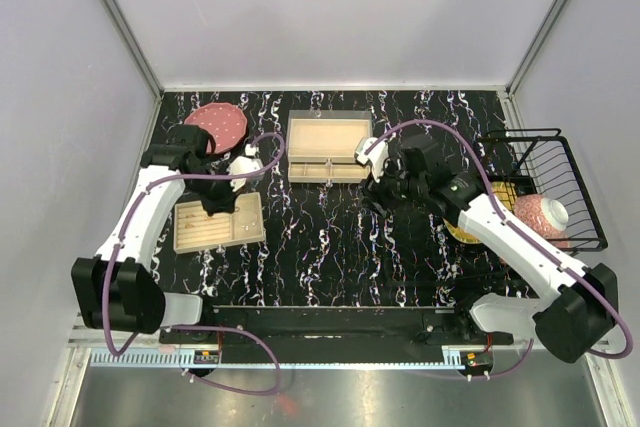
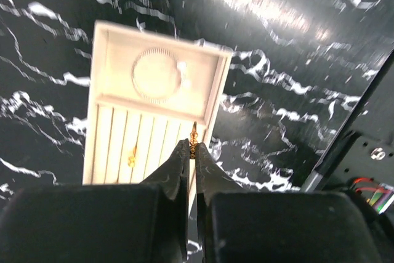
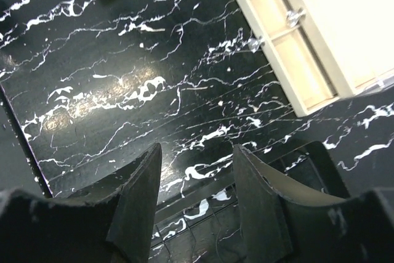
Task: Organize the mixed jewelry
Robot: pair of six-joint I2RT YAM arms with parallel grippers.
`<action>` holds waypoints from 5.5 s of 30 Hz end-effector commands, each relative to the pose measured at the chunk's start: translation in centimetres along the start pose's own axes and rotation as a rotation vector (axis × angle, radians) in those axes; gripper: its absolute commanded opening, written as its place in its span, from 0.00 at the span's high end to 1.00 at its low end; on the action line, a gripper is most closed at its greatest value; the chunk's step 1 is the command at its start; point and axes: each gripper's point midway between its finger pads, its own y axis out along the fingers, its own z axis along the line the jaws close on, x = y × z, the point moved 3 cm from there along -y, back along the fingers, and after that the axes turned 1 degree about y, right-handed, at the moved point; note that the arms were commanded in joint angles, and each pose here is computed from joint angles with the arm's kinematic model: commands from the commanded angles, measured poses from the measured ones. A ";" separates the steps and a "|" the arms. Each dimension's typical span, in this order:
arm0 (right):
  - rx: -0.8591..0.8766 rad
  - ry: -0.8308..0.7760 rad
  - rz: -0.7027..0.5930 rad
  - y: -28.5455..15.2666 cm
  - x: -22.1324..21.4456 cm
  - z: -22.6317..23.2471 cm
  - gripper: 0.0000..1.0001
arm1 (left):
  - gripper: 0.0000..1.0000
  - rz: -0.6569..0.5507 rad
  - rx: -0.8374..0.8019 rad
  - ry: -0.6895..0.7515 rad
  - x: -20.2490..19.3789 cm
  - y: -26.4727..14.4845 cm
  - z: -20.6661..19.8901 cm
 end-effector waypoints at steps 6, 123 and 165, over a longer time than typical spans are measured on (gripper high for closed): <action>-0.037 0.024 -0.035 1.0 0.2 -0.8 0.44 | 1.00 0.263 0.033 0.043 -7.4 1.0 2.3; -0.026 0.119 0.192 3.7 -3.6 -1.6 0.45 | 0.78 0.407 0.158 -0.013 -9.2 3.3 7.1; 0.054 -0.021 0.449 20.5 -5.2 -3.4 0.39 | 0.01 -0.295 0.419 -0.414 -2.6 -4.9 7.2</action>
